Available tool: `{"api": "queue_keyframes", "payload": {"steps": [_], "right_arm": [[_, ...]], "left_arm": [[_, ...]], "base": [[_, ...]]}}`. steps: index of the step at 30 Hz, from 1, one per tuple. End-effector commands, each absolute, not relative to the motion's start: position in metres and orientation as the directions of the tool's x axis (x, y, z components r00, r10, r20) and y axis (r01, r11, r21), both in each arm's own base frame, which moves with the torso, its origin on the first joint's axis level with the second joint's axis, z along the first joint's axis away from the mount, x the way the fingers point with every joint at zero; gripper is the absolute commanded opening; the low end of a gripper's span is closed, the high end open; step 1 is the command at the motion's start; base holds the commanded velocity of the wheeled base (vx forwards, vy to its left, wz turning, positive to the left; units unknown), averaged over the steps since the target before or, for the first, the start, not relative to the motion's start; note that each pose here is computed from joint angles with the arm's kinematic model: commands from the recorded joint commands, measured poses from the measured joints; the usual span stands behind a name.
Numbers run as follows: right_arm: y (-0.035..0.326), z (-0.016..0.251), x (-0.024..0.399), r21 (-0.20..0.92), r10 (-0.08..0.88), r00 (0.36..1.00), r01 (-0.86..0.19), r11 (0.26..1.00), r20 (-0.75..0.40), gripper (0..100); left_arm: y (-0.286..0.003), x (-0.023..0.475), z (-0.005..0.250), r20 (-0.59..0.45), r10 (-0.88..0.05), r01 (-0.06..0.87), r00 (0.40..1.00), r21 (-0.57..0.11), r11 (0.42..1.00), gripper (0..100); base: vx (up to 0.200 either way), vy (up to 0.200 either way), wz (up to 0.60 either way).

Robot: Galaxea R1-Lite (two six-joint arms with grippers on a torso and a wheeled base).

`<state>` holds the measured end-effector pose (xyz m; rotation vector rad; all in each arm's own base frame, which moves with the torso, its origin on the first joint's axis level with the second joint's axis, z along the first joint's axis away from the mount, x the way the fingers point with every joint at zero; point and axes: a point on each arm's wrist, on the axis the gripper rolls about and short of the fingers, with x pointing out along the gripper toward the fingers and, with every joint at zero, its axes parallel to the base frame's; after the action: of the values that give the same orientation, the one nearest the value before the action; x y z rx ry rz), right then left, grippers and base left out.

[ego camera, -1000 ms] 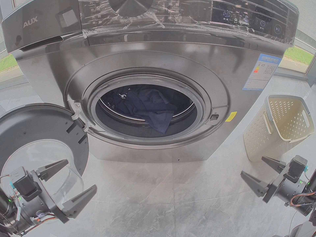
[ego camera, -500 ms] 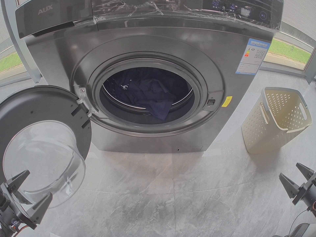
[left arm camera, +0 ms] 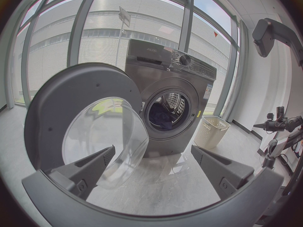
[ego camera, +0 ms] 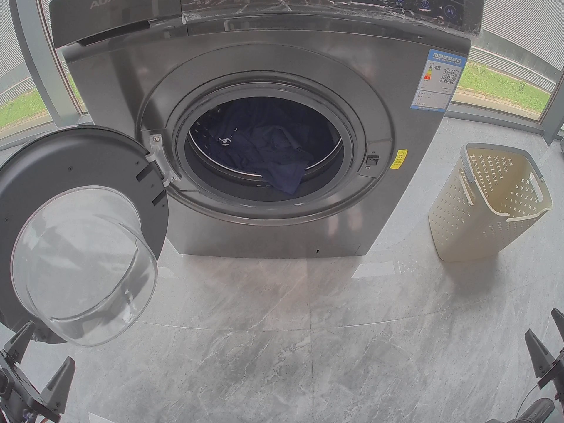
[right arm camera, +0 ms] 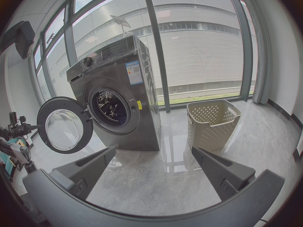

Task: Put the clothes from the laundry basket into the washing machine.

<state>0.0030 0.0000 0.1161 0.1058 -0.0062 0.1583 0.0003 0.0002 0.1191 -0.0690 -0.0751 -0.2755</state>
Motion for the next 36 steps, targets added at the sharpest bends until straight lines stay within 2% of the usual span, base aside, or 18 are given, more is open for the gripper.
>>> {"api": "queue_keyframes", "payload": {"steps": [1, 5, 6, 9, 12, 15, 17, 21, 28, 36], "right_arm": [[-0.002, 0.120, -0.012, 0.105, 0.115, 0.986, -0.128, 0.986, 0.122, 100], [-0.002, 0.111, -0.017, 0.103, 0.084, 0.990, -0.095, 0.990, 0.110, 100], [-0.002, 0.104, -0.018, 0.104, 0.069, 0.995, -0.077, 0.992, 0.078, 100], [-0.003, 0.098, -0.017, 0.107, 0.046, 0.997, -0.052, 0.993, 0.058, 100], [-0.004, 0.083, -0.015, 0.072, -0.012, 0.999, 0.016, 0.997, -0.047, 100], [-0.003, 0.081, -0.019, 0.042, -0.058, 0.994, 0.062, 0.997, -0.088, 100], [-0.001, 0.079, -0.021, 0.023, -0.095, 0.993, 0.097, 0.995, -0.070, 100], [-0.001, 0.076, -0.024, 0.001, -0.041, 0.999, 0.041, 0.999, -0.025, 100], [0.000, 0.076, -0.023, 0.007, -0.032, 0.999, 0.032, 0.999, -0.008, 100], [0.000, 0.075, -0.023, -0.015, -0.008, 1.000, 0.008, 1.000, -0.005, 100]], "left_arm": [[0.002, -0.008, 0.110, 0.119, -0.217, 0.226, 0.969, -0.060, 0.972, 100], [0.003, -0.014, 0.099, 0.103, -0.194, 0.201, 0.976, -0.060, 0.978, 100], [0.003, -0.016, 0.094, 0.081, -0.155, 0.160, 0.985, -0.061, 0.985, 100], [0.003, -0.016, 0.094, 0.077, -0.131, 0.136, 0.988, -0.063, 0.989, 100], [0.002, -0.016, 0.093, 0.064, -0.053, 0.057, 0.996, -0.056, 0.997, 100], [0.000, -0.020, 0.086, 0.051, 0.023, -0.020, 0.998, -0.050, 0.999, 100], [0.000, -0.021, 0.081, 0.028, 0.023, -0.021, 0.999, -0.062, 0.998, 100], [0.001, -0.022, 0.080, 0.034, 0.071, -0.069, 0.997, -0.054, 0.996, 100], [0.001, -0.023, 0.076, 0.002, 0.031, -0.031, 1.000, -0.043, 0.999, 100], [0.001, -0.023, 0.076, 0.002, 0.028, -0.028, 1.000, -0.048, 0.998, 100]], "base": [[-0.200, 0.000, 0.00], [-0.200, 0.000, 0.00], [-0.200, 0.000, 0.00], [0.000, 0.000, 0.00], [0.000, 0.000, 0.00], [0.000, 0.200, 0.00], [0.000, 0.200, 0.00], [0.000, 0.200, 0.00], [0.000, 0.200, 0.00], [0.000, 0.200, 0.00]]}}
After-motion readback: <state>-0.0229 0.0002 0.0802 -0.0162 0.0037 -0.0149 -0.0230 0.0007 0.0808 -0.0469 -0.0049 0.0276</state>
